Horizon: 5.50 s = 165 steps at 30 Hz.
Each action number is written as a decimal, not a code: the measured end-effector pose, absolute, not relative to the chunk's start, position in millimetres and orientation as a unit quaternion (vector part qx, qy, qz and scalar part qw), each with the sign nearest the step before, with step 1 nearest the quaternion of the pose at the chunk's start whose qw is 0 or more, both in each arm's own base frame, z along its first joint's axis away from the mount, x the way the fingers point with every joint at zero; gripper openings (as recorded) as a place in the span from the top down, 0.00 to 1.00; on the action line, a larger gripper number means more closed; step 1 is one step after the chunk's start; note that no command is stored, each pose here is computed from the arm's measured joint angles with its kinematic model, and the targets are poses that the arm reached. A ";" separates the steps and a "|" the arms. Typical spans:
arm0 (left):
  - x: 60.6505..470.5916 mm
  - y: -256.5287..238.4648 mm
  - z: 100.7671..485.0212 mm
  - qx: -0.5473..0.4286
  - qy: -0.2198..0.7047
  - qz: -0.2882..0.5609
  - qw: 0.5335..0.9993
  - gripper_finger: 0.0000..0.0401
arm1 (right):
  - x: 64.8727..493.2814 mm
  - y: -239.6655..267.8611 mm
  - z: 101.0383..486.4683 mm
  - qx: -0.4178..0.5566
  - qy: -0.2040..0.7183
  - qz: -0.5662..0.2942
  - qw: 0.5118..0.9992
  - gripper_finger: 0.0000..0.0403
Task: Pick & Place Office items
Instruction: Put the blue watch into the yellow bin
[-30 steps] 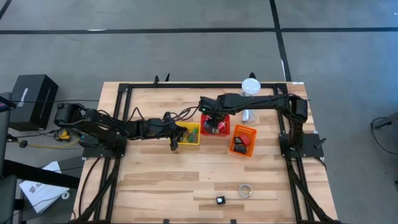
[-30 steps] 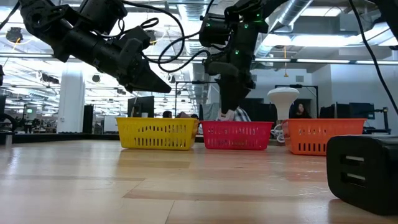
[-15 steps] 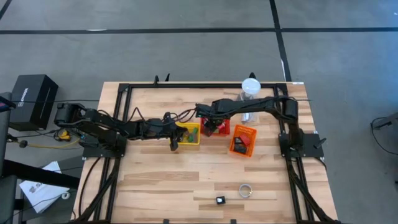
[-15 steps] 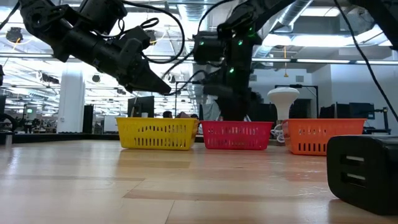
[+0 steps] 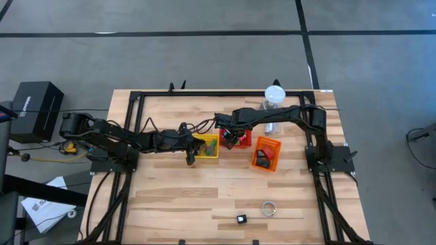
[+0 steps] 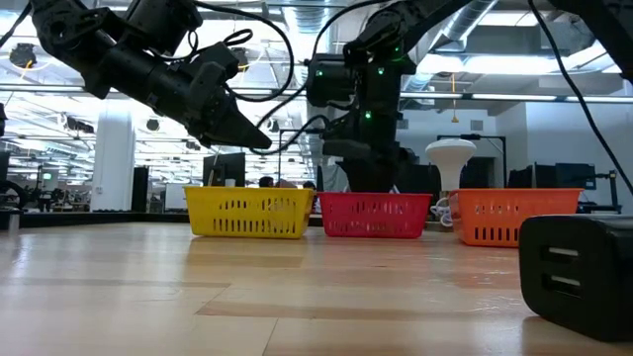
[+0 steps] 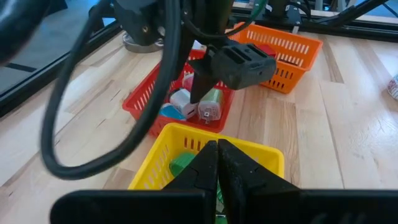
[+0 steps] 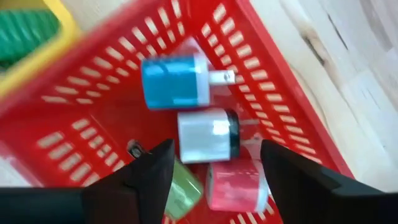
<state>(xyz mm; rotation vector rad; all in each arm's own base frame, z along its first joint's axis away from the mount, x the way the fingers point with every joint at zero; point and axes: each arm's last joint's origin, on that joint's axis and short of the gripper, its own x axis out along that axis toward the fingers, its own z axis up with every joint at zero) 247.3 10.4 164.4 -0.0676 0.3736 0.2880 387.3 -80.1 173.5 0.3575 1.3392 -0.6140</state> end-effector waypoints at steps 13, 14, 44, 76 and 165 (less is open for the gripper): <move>247.3 10.4 164.4 -0.033 0.185 0.143 0.972 0.99 | 378.1 -63.8 177.2 0.143 0.649 -0.267 0.698 0.43; 247.3 10.4 164.4 -0.034 0.185 0.143 0.972 0.99 | 377.8 -61.4 178.5 0.142 0.649 -0.265 0.699 0.43; 244.8 10.4 160.9 -0.033 0.190 0.143 0.971 0.99 | 348.1 117.5 225.5 0.045 0.623 -0.110 0.773 0.43; 246.2 10.4 164.5 -0.035 0.169 0.142 0.975 0.99 | 299.8 213.3 225.1 0.093 0.634 -0.071 0.765 0.43; 253.2 5.3 194.5 0.036 0.023 0.061 0.997 0.99 | 235.9 165.5 238.2 -0.151 0.519 -0.104 0.835 0.95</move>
